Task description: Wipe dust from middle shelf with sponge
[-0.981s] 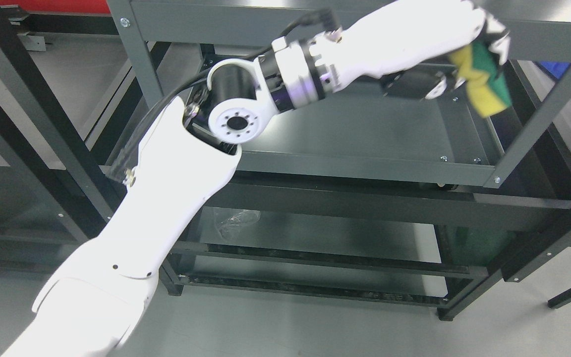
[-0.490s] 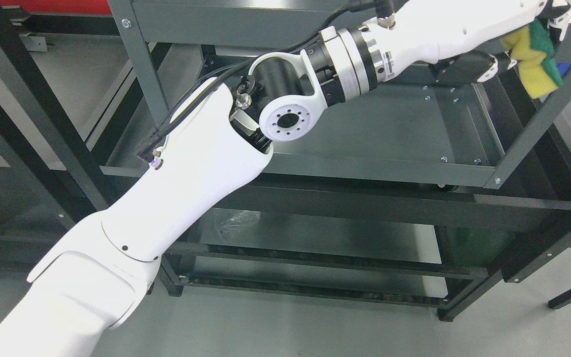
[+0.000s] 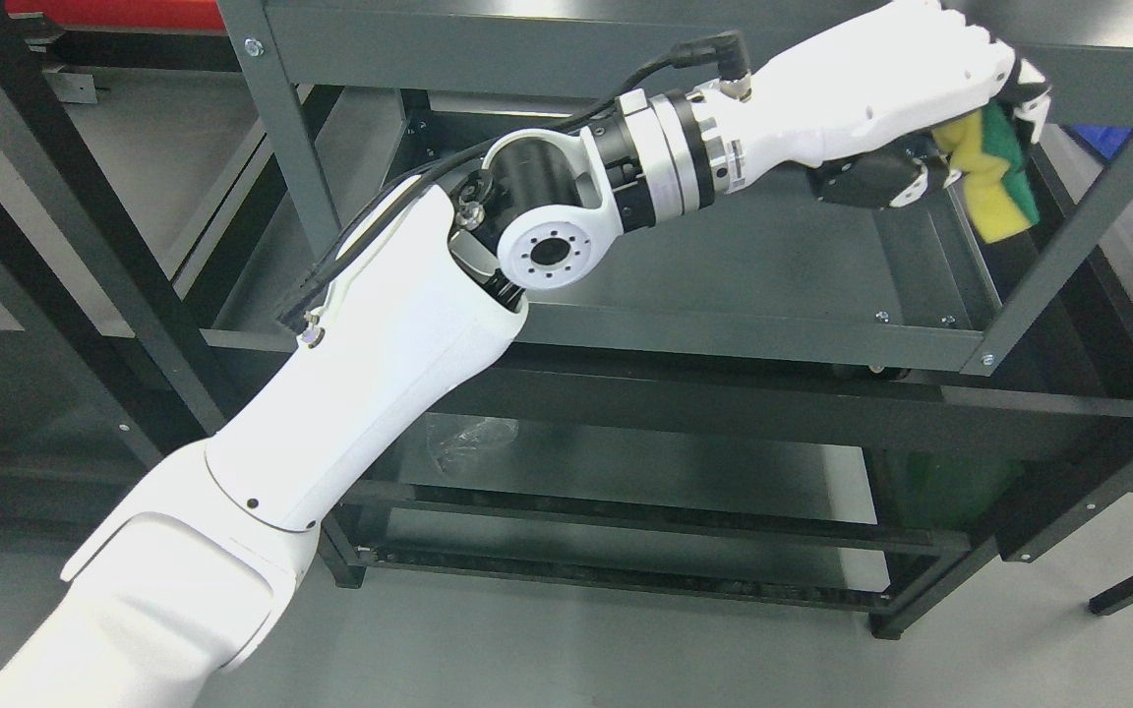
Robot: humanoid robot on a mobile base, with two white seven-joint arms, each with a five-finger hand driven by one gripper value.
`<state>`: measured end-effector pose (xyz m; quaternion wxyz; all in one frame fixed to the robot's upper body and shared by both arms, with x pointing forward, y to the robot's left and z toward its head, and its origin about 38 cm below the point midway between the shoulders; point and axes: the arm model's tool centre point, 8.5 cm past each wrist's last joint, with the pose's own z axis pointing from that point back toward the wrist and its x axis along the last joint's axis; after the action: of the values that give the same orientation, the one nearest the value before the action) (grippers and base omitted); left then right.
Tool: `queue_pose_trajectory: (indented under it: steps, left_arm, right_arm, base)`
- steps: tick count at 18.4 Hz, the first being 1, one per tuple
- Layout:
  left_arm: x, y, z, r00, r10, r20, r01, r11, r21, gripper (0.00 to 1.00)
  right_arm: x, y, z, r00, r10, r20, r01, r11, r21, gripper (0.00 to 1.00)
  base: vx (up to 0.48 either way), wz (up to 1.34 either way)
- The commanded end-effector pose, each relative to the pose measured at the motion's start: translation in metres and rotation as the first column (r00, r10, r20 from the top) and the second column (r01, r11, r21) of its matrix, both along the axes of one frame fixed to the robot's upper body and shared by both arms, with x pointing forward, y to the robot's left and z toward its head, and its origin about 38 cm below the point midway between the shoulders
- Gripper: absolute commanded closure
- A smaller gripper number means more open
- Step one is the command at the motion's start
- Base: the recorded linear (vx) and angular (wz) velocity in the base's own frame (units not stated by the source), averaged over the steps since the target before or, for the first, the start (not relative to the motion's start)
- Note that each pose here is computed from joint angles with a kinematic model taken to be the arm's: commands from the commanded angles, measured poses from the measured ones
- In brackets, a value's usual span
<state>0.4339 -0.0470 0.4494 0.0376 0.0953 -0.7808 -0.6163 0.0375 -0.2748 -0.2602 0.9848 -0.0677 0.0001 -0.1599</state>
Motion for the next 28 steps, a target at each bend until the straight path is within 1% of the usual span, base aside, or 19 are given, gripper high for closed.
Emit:
queue_pose_trajectory:
  steps: [1, 4, 8, 10, 13, 16, 19, 21, 24, 26, 27, 28]
  left_arm:
    - [0.015, 0.089, 0.012, 0.994, 0.089, -0.065, -0.097, 0.985, -0.141, 1.00]
    - [0.016, 0.131, 0.027, 0.994, 0.107, -0.005, -0.105, 0.967, -0.232, 1.00]
    - [0.022, 0.217, 0.047, 0.967, 0.245, 0.065, -0.213, 0.926, -0.310, 1.00]
    - [0.022, 0.260, 0.040, 0.948, 0.309, 0.071, -0.276, 0.914, -0.298, 1.00]
    - [0.019, 0.307, 0.021, 0.929, 0.366, 0.055, -0.331, 0.889, -0.316, 1.00]
    - [0.005, 0.355, 0.019, 0.907, 0.414, 0.081, -0.362, 0.863, -0.352, 1.00]
    - [-0.009, 0.396, 0.013, 0.893, 0.446, 0.063, -0.397, 0.845, -0.357, 1.00]
    - [-0.013, 0.406, 0.006, 0.891, 0.452, 0.046, -0.410, 0.843, -0.347, 1.00]
    - [-0.009, 0.394, 0.005, 0.904, 0.424, 0.045, -0.384, 0.855, -0.348, 1.00]
    - [0.000, 0.366, 0.005, 0.929, 0.369, 0.042, -0.337, 0.885, -0.322, 1.00]
    - [0.005, 0.343, 0.004, 0.945, 0.324, 0.043, -0.298, 0.908, -0.295, 1.00]
    - [0.013, 0.306, -0.002, 0.967, 0.251, 0.031, -0.235, 0.937, -0.258, 1.00]
  right_arm:
    - [0.006, -0.012, 0.001, 1.000, 0.000, 0.017, 0.000, 1.000, -0.020, 0.00]
    - [0.006, -0.012, 0.001, 1.000, 0.000, 0.017, 0.000, 1.000, -0.020, 0.00]
    - [0.006, -0.012, 0.001, 1.000, 0.000, 0.017, 0.000, 1.000, -0.020, 0.00]
    - [0.006, -0.012, 0.001, 1.000, 0.000, 0.017, 0.000, 1.000, -0.020, 0.00]
    - [0.006, -0.012, 0.001, 1.000, 0.000, 0.017, 0.000, 1.000, -0.020, 0.00]
    - [0.006, -0.012, 0.001, 1.000, 0.000, 0.017, 0.000, 1.000, -0.020, 0.00]
    - [0.006, -0.012, 0.001, 1.000, 0.000, 0.017, 0.000, 1.000, -0.020, 0.00]
    - [0.006, -0.012, 0.001, 1.000, 0.000, 0.017, 0.000, 1.000, -0.020, 0.00]
    - [0.006, -0.012, 0.001, 1.000, 0.000, 0.017, 0.000, 1.000, -0.020, 0.00]
    - [0.006, -0.012, 0.001, 1.000, 0.000, 0.017, 0.000, 1.000, -0.020, 0.00]
    - [0.006, -0.012, 0.001, 1.000, 0.000, 0.017, 0.000, 1.000, -0.020, 0.00]
    - [0.006, -0.012, 0.001, 1.000, 0.000, 0.017, 0.000, 1.000, -0.020, 0.00]
  base:
    - [0.000, 0.00]
    - [0.000, 0.00]
    - [0.000, 0.00]
    - [0.000, 0.00]
    - [0.000, 0.00]
    - [0.000, 0.00]
    - [0.000, 0.00]
    - [0.000, 0.00]
    - [0.000, 0.00]
    - [0.000, 0.00]
    - [0.000, 0.00]
    - [0.000, 0.00]
